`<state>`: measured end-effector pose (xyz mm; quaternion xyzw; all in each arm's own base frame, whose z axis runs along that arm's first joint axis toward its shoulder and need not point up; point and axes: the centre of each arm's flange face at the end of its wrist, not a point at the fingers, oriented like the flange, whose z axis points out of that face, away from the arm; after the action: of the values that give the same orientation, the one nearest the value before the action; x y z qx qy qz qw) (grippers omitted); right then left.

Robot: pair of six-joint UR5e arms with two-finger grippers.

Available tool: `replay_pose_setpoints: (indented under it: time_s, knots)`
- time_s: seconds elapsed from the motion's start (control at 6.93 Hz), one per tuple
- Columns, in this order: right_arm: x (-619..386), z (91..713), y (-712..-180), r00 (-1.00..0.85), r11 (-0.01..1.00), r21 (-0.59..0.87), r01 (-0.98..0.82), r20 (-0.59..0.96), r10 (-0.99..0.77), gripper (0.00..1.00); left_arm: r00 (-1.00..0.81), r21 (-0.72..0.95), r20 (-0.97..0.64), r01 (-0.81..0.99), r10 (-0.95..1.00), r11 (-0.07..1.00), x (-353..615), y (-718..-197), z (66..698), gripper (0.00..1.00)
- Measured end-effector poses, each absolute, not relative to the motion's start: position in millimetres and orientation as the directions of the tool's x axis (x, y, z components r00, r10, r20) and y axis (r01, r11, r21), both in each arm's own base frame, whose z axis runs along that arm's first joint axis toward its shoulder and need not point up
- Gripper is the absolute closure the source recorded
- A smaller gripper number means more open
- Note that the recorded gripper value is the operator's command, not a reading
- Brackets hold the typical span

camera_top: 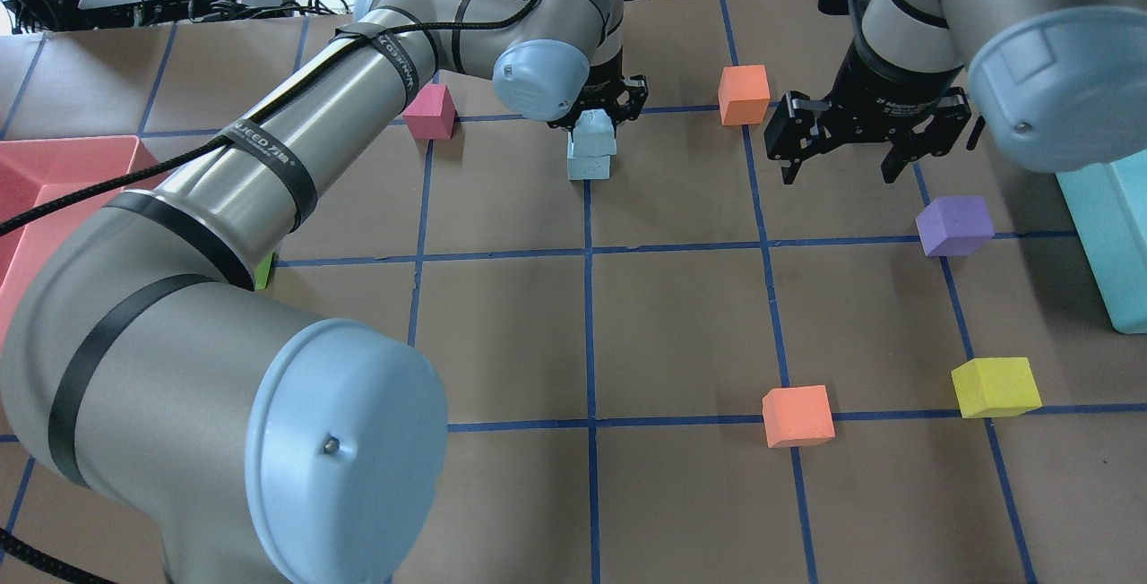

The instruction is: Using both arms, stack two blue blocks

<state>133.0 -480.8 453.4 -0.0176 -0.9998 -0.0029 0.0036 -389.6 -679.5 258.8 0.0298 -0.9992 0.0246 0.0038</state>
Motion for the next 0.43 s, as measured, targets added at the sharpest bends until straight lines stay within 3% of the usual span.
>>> replay_pose_setpoints:
  time_s: [0.43]
  knots:
    - [133.3,464.5,-466.7,-0.999,0.999,0.017,0.037,0.002,0.037,0.0,-0.998,-0.064,-0.003,-0.058,-0.059,0.996,-382.1,-683.8,261.4,1.0]
